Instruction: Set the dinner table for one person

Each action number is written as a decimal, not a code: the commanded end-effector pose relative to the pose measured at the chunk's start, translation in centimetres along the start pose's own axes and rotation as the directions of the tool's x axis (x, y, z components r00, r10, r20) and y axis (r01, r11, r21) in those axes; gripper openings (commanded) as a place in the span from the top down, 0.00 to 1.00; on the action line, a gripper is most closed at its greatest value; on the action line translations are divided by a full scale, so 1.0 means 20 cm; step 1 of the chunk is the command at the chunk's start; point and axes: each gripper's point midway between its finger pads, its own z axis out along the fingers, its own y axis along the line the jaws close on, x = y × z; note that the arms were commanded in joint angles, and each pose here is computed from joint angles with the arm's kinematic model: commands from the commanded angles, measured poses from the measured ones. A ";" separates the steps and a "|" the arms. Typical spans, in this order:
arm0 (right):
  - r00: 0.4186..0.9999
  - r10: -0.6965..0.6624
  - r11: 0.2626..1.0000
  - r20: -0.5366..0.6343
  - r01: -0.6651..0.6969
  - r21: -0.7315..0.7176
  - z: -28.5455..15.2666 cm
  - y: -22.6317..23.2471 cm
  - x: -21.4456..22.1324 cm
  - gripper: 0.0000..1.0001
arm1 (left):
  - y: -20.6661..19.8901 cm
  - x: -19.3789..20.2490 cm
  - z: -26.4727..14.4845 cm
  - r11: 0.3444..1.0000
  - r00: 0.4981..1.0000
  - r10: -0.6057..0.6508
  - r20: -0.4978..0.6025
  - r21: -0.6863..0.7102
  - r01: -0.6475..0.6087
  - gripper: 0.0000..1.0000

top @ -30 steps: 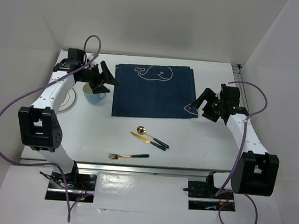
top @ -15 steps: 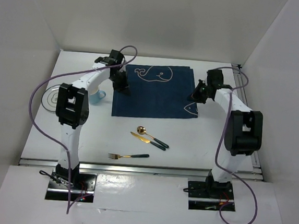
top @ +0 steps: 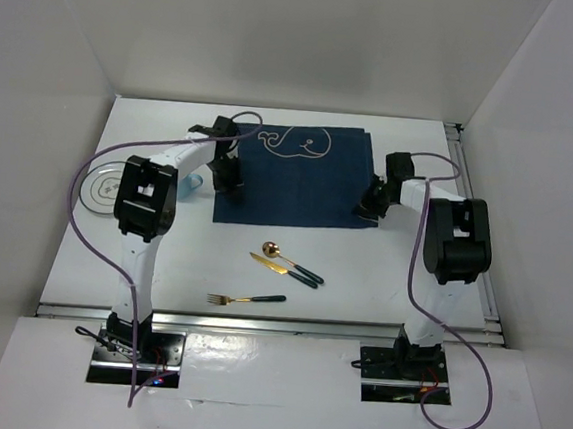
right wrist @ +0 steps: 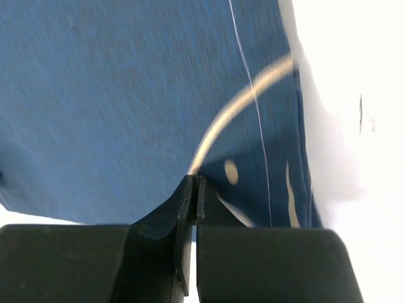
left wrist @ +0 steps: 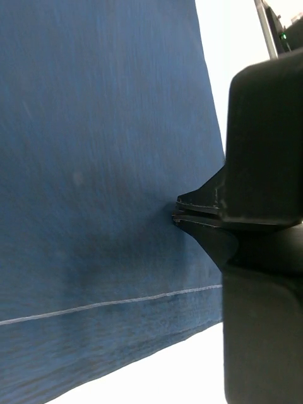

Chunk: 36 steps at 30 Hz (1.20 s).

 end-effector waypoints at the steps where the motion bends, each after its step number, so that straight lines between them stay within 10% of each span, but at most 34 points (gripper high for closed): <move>1: 1.000 0.019 0.999 -0.004 -0.019 0.030 -0.05 -0.07 0.14 1.00 | 0.06 0.09 0.01 1.000 1.000 -0.011 -0.022 -0.020 0.011 1.00; 11: 0.999 0.033 0.997 -0.007 -0.032 0.072 -0.18 -0.21 0.37 1.00 | 0.19 0.38 0.01 0.998 0.997 -0.007 -0.073 -0.066 0.002 1.00; 24: 0.999 -0.007 0.999 0.036 0.005 0.052 -0.27 -0.15 0.30 1.00 | 0.12 0.27 -0.17 0.994 0.999 0.037 0.016 -0.105 -0.036 1.00; 36: 0.966 -0.107 0.989 0.236 0.127 -0.072 -0.70 0.19 0.00 0.80 | -0.01 -0.08 -0.80 0.969 0.932 0.141 0.335 -0.241 -0.060 0.62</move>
